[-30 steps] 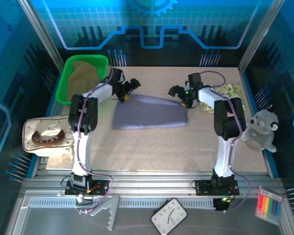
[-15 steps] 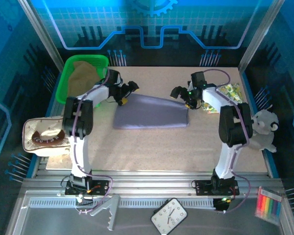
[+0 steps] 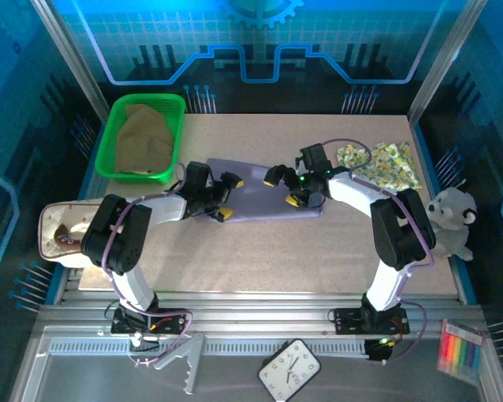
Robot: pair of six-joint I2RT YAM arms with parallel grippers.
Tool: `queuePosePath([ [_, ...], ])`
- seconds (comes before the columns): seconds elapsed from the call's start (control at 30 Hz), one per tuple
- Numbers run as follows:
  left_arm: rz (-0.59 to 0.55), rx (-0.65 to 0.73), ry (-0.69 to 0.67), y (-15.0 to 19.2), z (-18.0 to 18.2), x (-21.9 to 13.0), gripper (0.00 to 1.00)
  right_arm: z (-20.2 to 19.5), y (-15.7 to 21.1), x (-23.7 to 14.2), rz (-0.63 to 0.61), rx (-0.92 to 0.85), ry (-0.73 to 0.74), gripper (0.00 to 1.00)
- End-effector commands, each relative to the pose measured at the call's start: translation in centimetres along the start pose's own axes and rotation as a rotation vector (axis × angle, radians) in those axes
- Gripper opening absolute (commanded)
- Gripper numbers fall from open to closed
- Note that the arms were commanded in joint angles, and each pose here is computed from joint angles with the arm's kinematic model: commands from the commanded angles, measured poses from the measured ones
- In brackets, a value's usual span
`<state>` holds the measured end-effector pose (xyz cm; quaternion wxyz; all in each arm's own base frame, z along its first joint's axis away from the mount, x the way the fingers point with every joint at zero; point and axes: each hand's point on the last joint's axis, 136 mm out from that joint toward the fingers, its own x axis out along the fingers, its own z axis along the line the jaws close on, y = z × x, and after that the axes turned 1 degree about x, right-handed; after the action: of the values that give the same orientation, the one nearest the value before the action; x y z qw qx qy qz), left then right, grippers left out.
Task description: Fold and stack the skirts
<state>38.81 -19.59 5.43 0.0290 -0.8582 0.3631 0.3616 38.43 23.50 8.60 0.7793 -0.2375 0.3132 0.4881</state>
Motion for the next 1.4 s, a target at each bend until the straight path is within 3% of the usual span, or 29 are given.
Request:
queuePosePath([
  [0.0, -0.092, -0.046, -0.036, -2.7, 1.9, 0.1, 0.99, -3.5, 0.1, 0.7, -0.011, 0.065, 0.065, 1.00],
  [0.23, -0.115, -0.040, -0.132, -3.3, 5.3, -1.0, 0.99, -9.3, -0.5, -1.2, -0.025, 0.062, 0.190, 1.00],
  [0.37, -0.079, -0.014, -0.082, -2.9, 4.2, -1.3, 0.99, -11.1, -0.7, -1.5, -0.011, 0.058, 0.234, 1.00],
  [0.57, -0.102, 0.068, -0.128, -3.8, 4.1, -3.9, 0.99, -11.6, -0.2, -1.1, 0.010, 0.083, 0.237, 1.00],
  [0.73, -0.096, 0.080, -0.207, -4.5, 6.5, -5.9, 0.99, -11.9, -0.1, -1.2, 0.004, 0.099, 0.243, 0.99],
  [0.83, -0.111, 0.065, -0.234, -5.3, 7.9, -7.0, 0.99, -11.1, -0.2, -1.5, 0.000, 0.101, 0.212, 0.99],
  [0.93, -0.123, 0.117, -0.221, -5.4, 6.6, -8.4, 0.99, -9.0, -0.7, -2.5, -0.016, 0.081, 0.162, 1.00],
  [1.07, -0.136, 0.207, -0.211, -4.8, 3.9, -10.8, 0.99, -6.5, -1.6, -5.8, -0.100, 0.096, 0.160, 1.00],
  [1.17, -0.160, 0.258, -0.222, -4.8, 2.5, -12.4, 0.99, -5.7, -2.2, -9.2, -0.233, 0.103, 0.198, 1.00],
  [1.3, -0.202, 0.300, -0.287, -5.3, 2.4, -13.9, 0.99, -7.8, -1.6, -13.4, -0.396, 0.158, 0.260, 1.00],
  [1.37, -0.200, 0.308, -0.308, -5.4, 2.5, -14.1, 0.99, -9.6, -0.3, -14.3, -0.415, 0.194, 0.267, 1.00],
])
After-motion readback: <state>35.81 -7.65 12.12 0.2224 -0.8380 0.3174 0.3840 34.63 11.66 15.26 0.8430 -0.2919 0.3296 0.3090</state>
